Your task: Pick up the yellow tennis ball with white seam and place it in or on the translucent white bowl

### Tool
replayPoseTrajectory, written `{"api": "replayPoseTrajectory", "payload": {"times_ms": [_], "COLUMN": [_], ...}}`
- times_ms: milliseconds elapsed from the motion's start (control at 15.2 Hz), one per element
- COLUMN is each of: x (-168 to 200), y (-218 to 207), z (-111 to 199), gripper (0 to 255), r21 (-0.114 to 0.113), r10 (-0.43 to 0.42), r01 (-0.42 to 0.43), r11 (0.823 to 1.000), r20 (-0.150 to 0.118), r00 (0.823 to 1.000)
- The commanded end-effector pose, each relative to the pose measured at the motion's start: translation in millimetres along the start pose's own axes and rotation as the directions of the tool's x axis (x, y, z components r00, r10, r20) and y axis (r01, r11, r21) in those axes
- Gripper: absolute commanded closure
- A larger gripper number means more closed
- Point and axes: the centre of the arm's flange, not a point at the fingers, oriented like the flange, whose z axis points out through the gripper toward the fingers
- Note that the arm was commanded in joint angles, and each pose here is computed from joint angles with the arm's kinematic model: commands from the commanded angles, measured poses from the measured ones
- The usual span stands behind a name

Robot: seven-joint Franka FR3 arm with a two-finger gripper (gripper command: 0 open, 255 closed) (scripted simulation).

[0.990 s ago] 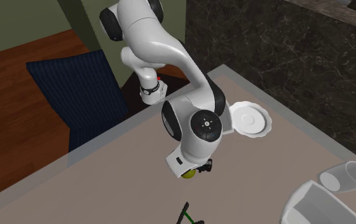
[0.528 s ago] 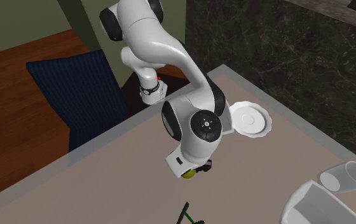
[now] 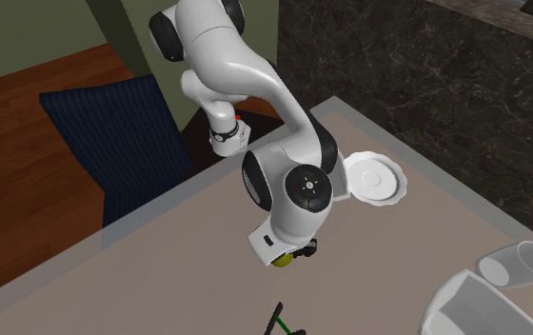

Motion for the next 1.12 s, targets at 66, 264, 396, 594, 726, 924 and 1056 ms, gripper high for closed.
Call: {"api": "replayPoseTrajectory", "payload": {"times_ms": [66, 264, 396, 594, 726, 924, 1056], "x": [-0.2, -0.5, -0.7, -1.0, -1.2, -1.5, -1.7], "y": [0.8, 2.0, 2.8, 3.9, 4.7, 5.9, 6.7], "z": [-10.4, -26.2, -36.7, -52.5, -63.0, -78.8, -89.4], "gripper": [255, 255, 255, 255, 255, 255, 255], "r21": [0.0, 0.0, 0.0, 0.0, 0.0, 0.0, 0.0], "r10": [0.0, 0.0, 0.0, 0.0, 0.0, 0.0, 0.0], "r01": [0.0, 0.0, 0.0, 0.0, 0.0, 0.0, 0.0], "r11": [1.0, 1.0, 1.0, 1.0, 1.0, 1.0, 1.0], "r20": [0.0, 0.0, 0.0, 0.0, 0.0, 0.0, 0.0], "r00": [1.0, 1.0, 1.0, 1.0, 1.0, 1.0, 1.0]}}
